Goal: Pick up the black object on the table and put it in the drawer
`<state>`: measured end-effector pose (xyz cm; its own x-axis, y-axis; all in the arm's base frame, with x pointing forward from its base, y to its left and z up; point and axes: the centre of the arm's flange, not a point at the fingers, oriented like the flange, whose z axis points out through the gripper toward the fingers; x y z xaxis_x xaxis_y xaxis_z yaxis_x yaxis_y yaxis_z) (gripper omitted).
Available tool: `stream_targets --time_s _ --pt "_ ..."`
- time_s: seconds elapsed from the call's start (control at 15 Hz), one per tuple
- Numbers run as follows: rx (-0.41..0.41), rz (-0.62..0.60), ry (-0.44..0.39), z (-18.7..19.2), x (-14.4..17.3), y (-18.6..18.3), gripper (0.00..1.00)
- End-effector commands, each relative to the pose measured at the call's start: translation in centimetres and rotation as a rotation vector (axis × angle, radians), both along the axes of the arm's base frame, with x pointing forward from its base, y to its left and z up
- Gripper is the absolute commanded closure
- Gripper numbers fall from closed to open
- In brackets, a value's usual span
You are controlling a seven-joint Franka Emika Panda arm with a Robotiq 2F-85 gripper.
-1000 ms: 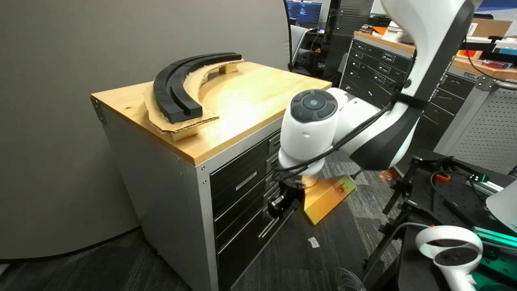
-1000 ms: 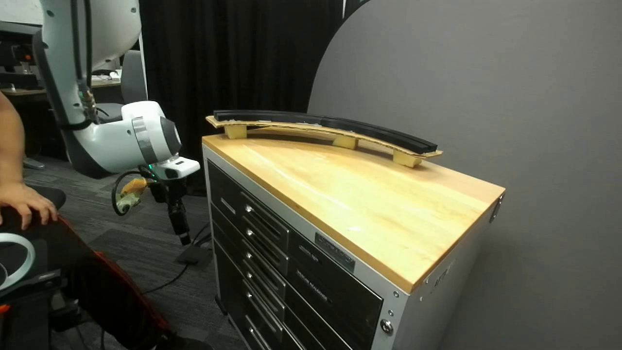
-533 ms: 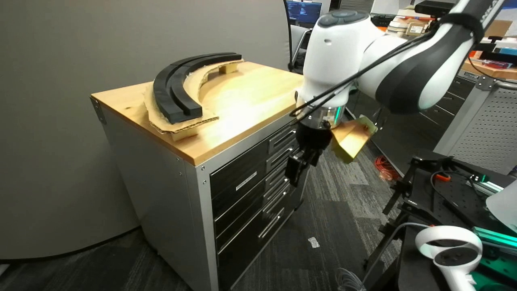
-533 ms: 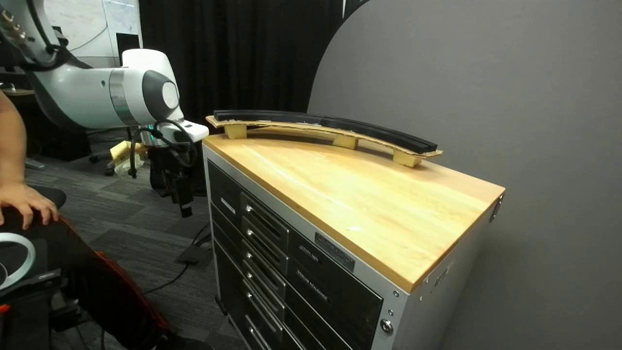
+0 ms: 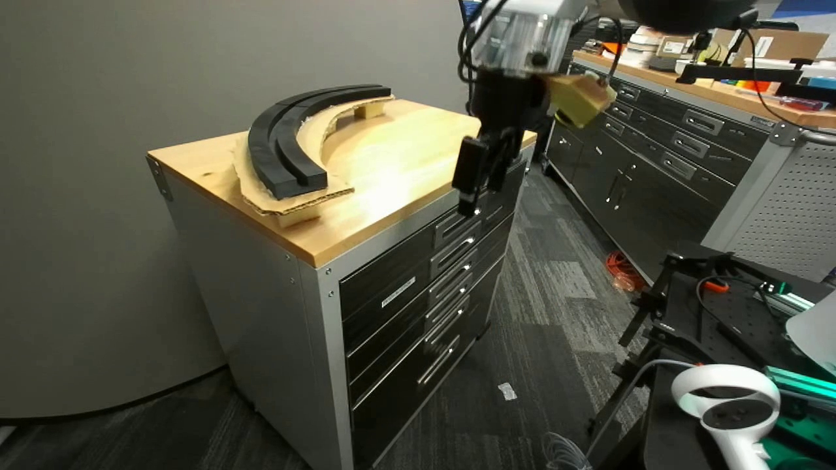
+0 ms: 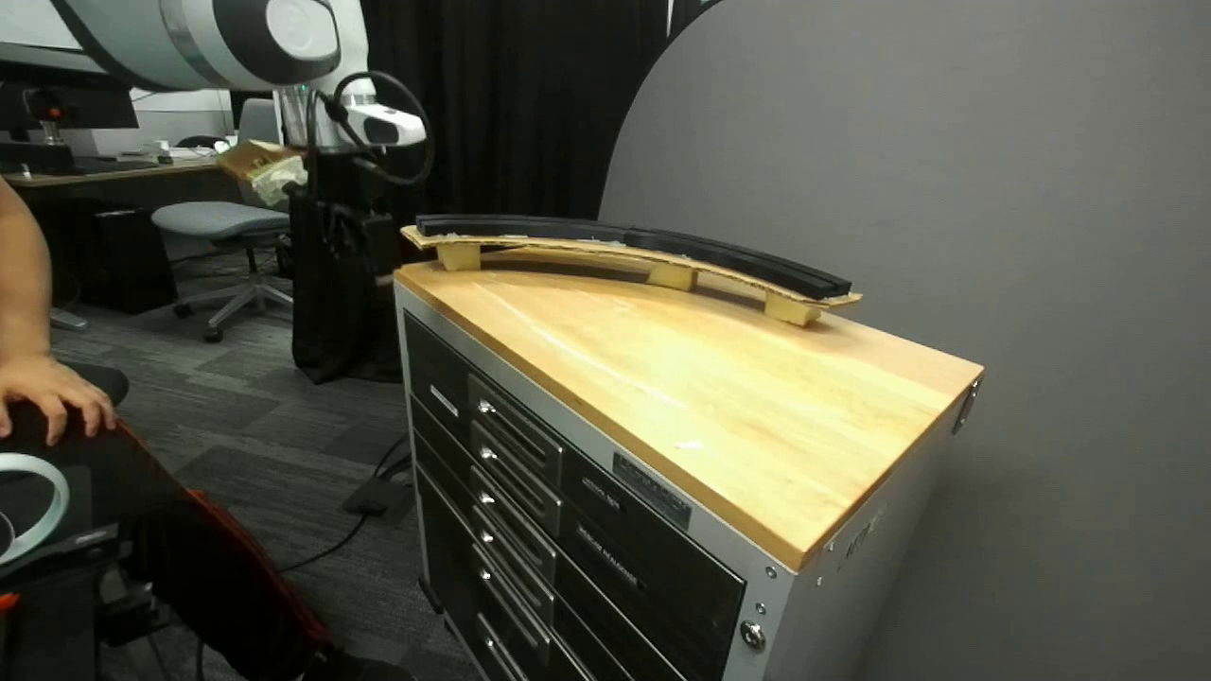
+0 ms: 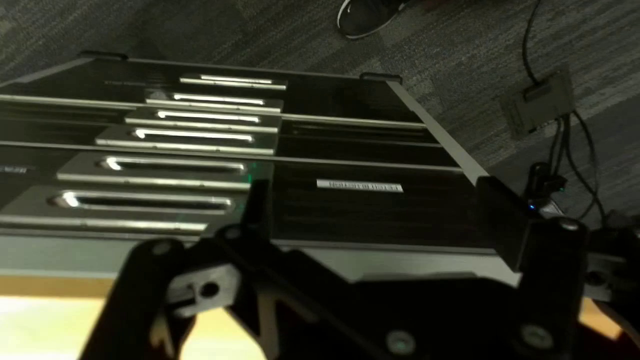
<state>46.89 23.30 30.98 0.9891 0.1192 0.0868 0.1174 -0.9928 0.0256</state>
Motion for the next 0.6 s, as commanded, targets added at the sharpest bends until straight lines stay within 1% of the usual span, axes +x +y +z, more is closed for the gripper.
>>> stream_targets --time_s 0.0,0.07,0.13,0.2,0.27,0.33,0.4,0.53 --pt "-0.014 0.026 -0.087 9.4 2.1 -0.5 0.00" --pt "-0.019 0.019 -0.106 11.9 2.9 -0.5 0.00" --pt "-0.018 -0.026 -0.119 14.4 3.6 -0.8 0.00" --pt "-0.003 0.001 -0.098 9.7 2.6 -0.2 0.00" --pt "-0.007 -0.016 -0.117 12.1 2.9 -0.6 0.00" --pt "-0.009 -0.026 -0.129 13.6 3.0 -0.8 0.00" --pt "-0.011 -0.030 -0.134 14.1 3.0 -1.0 0.00" --pt "-0.012 -0.029 -0.130 13.9 2.9 -0.9 0.00"
